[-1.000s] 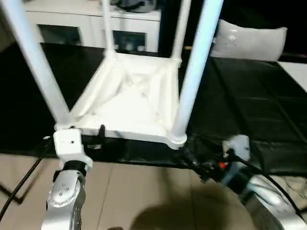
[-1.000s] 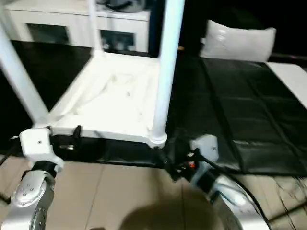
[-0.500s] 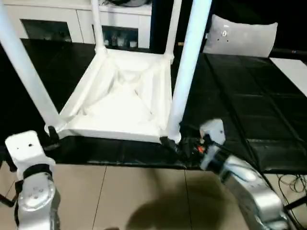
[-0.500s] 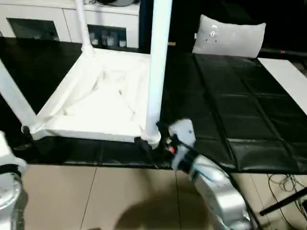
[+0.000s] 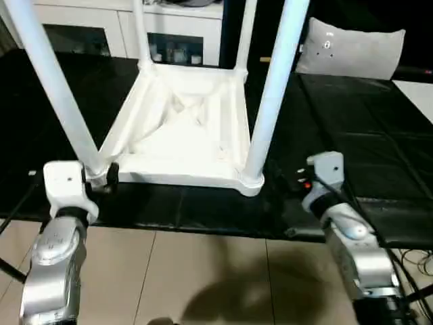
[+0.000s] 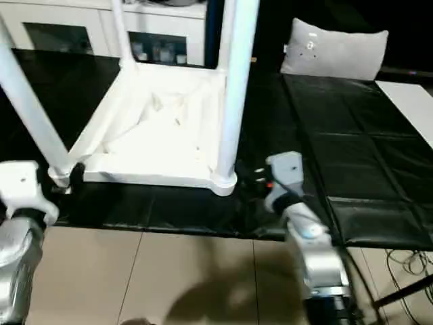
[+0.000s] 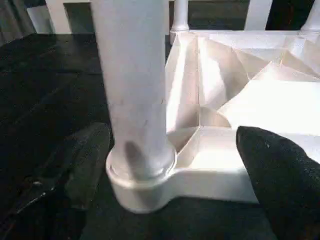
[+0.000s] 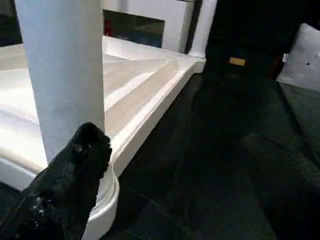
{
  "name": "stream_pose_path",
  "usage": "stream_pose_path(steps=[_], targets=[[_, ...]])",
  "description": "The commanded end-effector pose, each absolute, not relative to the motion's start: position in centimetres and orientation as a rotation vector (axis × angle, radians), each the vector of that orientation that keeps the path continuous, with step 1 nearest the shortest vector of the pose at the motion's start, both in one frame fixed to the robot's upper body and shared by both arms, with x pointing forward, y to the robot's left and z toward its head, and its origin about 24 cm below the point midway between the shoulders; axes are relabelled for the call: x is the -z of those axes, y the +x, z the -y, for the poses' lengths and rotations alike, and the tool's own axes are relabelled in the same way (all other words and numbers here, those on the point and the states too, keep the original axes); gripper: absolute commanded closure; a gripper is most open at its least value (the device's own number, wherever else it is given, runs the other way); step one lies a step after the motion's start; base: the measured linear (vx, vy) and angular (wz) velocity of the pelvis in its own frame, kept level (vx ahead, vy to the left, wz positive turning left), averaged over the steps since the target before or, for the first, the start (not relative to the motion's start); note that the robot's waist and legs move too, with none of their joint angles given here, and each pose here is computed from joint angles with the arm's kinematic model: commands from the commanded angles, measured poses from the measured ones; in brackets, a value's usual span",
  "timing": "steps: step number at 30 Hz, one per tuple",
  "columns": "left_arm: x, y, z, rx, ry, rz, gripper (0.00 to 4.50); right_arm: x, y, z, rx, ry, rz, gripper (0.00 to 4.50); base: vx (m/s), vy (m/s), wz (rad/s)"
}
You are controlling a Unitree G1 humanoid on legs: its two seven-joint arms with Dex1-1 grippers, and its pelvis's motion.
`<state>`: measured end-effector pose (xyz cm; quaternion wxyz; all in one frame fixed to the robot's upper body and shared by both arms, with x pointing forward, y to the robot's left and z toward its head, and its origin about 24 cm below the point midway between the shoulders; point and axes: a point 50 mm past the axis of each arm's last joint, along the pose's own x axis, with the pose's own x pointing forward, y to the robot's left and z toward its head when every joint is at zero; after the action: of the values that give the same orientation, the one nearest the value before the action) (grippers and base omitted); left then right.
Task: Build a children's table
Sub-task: Flip table
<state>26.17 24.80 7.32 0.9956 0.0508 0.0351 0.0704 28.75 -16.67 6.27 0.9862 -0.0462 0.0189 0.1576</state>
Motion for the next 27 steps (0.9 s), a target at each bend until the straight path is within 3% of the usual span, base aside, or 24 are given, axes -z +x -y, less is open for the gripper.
stream_pose_path(steps=[1,9,14,17,22,27], targets=[[-7.3,26.4,-25.4,-0.15,0.098,-0.073,0.04,-6.1,29.0,17.3,-0.312,-0.088,-0.03,0.0,0.0,0.0,0.0],[-7.8,27.9,-26.2,-0.145,0.109,-0.068,0.04,-6.6,29.5,19.1,-0.272,-0.071,-0.005,0.0,0.0,0.0,0.0],[-8.2,29.7,-26.6,-0.145,0.092,-0.066,0.04,-6.3,27.7,18.4,-0.49,-0.049,-0.043,0.0,0.0,0.0,0.0],[-7.9,30.8,-26.8,-0.122,0.081,-0.078,0.2,-6.2,25.6,18.2,-0.689,-0.043,-0.116,0.0,0.0,0.0,0.0],[-8.0,31.6,-26.4,-0.086,0.076,-0.062,0.63,-6.9,24.0,18.1,-0.847,-0.02,-0.15,0.0,0.0,0.0,0.0],[-7.8,32.2,-26.0,-0.053,0.071,-0.067,0.73,-7.6,24.1,17.1,-0.903,-0.008,-0.155,0.0,0.0,0.0,0.0]])
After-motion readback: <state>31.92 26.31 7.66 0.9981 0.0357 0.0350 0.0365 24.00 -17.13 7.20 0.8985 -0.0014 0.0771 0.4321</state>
